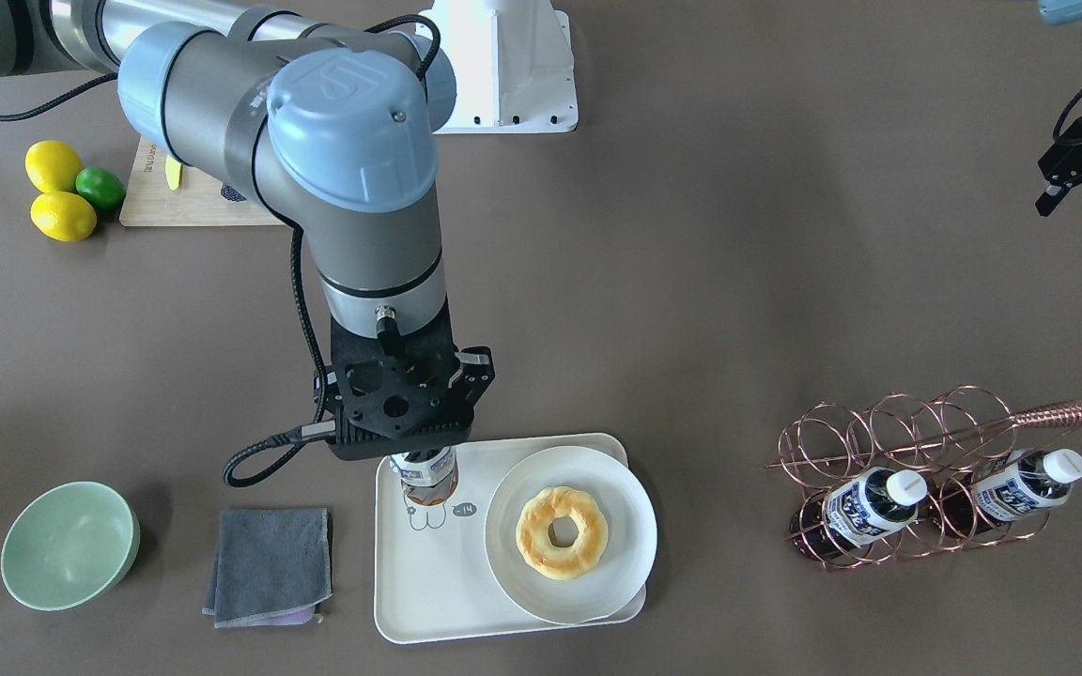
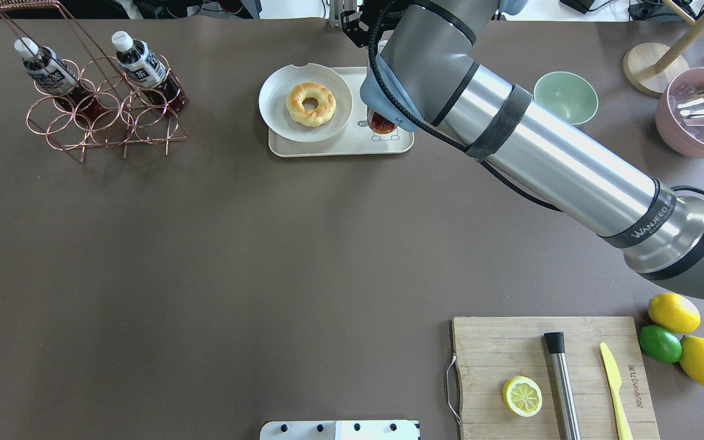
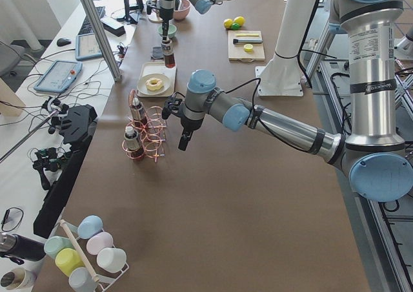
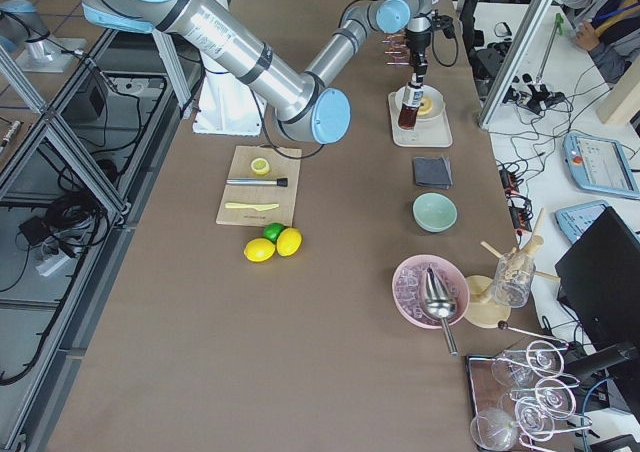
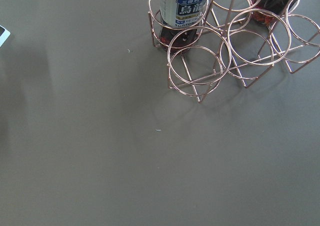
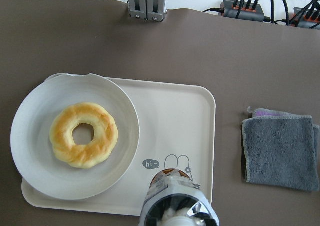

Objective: Place tea on tray
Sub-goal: 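Lift the bottle with the right gripper and lower it onto the cream tray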

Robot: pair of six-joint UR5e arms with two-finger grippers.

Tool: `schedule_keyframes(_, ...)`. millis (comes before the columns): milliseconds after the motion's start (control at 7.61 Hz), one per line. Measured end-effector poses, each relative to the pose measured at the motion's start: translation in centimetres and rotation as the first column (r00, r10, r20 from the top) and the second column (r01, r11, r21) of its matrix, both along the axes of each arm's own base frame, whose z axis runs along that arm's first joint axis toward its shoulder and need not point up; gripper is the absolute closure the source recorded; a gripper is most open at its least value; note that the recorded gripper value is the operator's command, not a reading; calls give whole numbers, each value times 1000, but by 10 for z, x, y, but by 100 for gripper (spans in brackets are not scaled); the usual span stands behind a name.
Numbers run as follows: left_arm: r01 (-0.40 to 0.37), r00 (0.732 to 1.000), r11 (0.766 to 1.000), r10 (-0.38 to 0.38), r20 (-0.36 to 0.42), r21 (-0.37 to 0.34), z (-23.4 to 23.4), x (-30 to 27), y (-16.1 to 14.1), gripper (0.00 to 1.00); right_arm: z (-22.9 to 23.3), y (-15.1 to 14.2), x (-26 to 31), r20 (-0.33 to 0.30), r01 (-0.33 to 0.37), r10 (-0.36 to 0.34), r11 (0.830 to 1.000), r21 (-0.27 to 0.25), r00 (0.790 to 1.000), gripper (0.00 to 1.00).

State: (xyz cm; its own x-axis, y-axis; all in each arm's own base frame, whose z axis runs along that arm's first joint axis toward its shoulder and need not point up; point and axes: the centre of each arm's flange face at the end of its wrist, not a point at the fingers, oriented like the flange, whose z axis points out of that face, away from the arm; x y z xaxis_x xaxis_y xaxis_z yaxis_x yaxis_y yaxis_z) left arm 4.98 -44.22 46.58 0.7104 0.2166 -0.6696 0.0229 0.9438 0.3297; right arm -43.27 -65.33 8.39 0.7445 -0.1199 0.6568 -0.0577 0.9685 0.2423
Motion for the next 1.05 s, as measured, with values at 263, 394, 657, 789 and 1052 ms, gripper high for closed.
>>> schedule_keyframes(263,1,1000,1000,-1,-1,-1,3,-4,5,3,18,-32,-1,-19,12,-12,1000,10,1000,100)
schedule_keyframes(394,1,1000,1000,-1,-1,-1,4,-4,5,3,26,-41,-4,-17,12,-12,1000,16,1000,100)
schedule_keyframes(657,1,1000,1000,-1,-2,3,3,-5,6,3,35,-51,-9,-18,13,-12,1000,16,1000,100)
schedule_keyframes(789,1,1000,1000,-1,-3,5,3,-5,6,3,37,-54,-11,-17,13,-12,1000,16,1000,100)
schedule_keyframes(1052,1,1000,1000,-1,-4,8,3,-5,6,3,42,-61,-17,-10,9,-9,1000,18,1000,100)
